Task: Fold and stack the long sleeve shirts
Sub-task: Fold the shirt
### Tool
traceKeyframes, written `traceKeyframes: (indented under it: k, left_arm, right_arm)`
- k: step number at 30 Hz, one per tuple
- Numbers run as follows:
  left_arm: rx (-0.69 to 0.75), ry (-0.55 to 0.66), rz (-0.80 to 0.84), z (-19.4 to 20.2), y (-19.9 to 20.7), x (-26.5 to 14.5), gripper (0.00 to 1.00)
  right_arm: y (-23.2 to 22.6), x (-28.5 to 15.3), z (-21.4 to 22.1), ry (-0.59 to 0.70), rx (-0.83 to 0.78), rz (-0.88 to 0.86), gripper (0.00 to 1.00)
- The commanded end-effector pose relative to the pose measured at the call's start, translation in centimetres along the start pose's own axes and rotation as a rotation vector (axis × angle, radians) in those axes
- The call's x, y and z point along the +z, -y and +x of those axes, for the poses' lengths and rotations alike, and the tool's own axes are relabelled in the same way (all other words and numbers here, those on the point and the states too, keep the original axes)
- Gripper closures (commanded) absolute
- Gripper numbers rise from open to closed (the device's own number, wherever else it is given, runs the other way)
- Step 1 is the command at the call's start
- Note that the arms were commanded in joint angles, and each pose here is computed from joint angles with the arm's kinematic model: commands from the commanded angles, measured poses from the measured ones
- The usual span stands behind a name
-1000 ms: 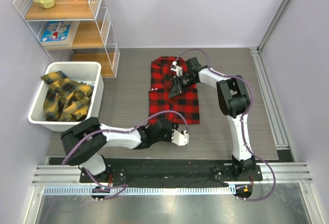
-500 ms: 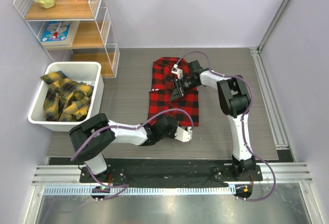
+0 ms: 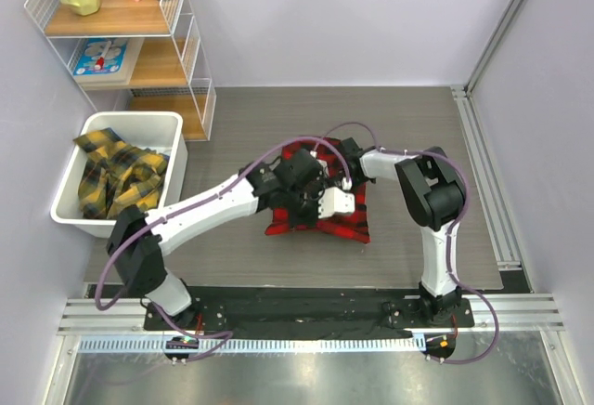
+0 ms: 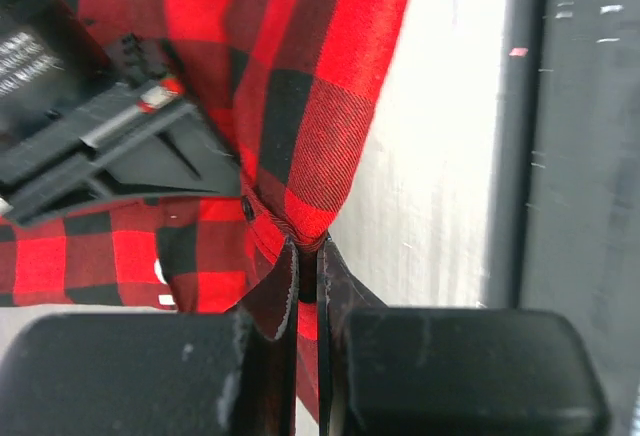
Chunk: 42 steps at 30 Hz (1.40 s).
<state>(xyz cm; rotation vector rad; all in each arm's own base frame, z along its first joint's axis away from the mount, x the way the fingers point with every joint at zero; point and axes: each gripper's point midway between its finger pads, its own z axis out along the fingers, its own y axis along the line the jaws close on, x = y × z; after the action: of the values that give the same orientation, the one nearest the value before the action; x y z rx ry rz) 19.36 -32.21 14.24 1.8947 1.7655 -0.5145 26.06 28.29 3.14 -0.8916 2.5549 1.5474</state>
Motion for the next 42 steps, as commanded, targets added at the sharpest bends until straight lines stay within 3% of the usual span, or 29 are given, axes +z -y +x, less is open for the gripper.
traceKeyframes:
  k: [1,7,14,22,28,33,37,42]
  left_arm:
    - [-0.164,-0.024,0.254,0.6,1.0,-1.7,1.00]
    - [-0.180,-0.016,0.365,1.7,-3.7,-0.2,0.98]
    - [-0.173,-0.012,0.450,1.7,-4.9,1.9,0.96]
    - [-0.217,-0.141,0.549,5.8,-6.3,7.6,0.89]
    - [-0.333,-0.217,0.686,9.0,-2.7,8.6,0.90]
    - [-0.390,-0.184,0.778,7.5,1.2,5.4,0.91]
    - [-0.415,-0.154,0.756,5.6,1.4,2.6,0.91]
    - [-0.442,-0.110,0.700,4.3,-1.7,1.2,0.90]
  right_arm:
    - [-3.5,-0.4,0.4,-0.008,-0.056,-0.025,0.77]
    - [-3.1,-3.2,-3.1,0.029,-0.081,0.016,0.65]
    - [1.6,-9.8,-9.9,0.145,-0.054,0.133,0.54]
    - [9.2,-8.7,-13.7,0.178,-0.039,0.278,0.48]
    - [9.7,-6.0,-12.2,0.110,-0.065,0.266,0.48]
    - [6.8,-4.0,-7.5,0.011,-0.036,0.192,0.52]
    - [3.4,-2.5,-4.8,-0.029,-0.072,0.122,0.52]
    - [2.4,-2.4,-4.4,-0.031,-0.069,0.101,0.53]
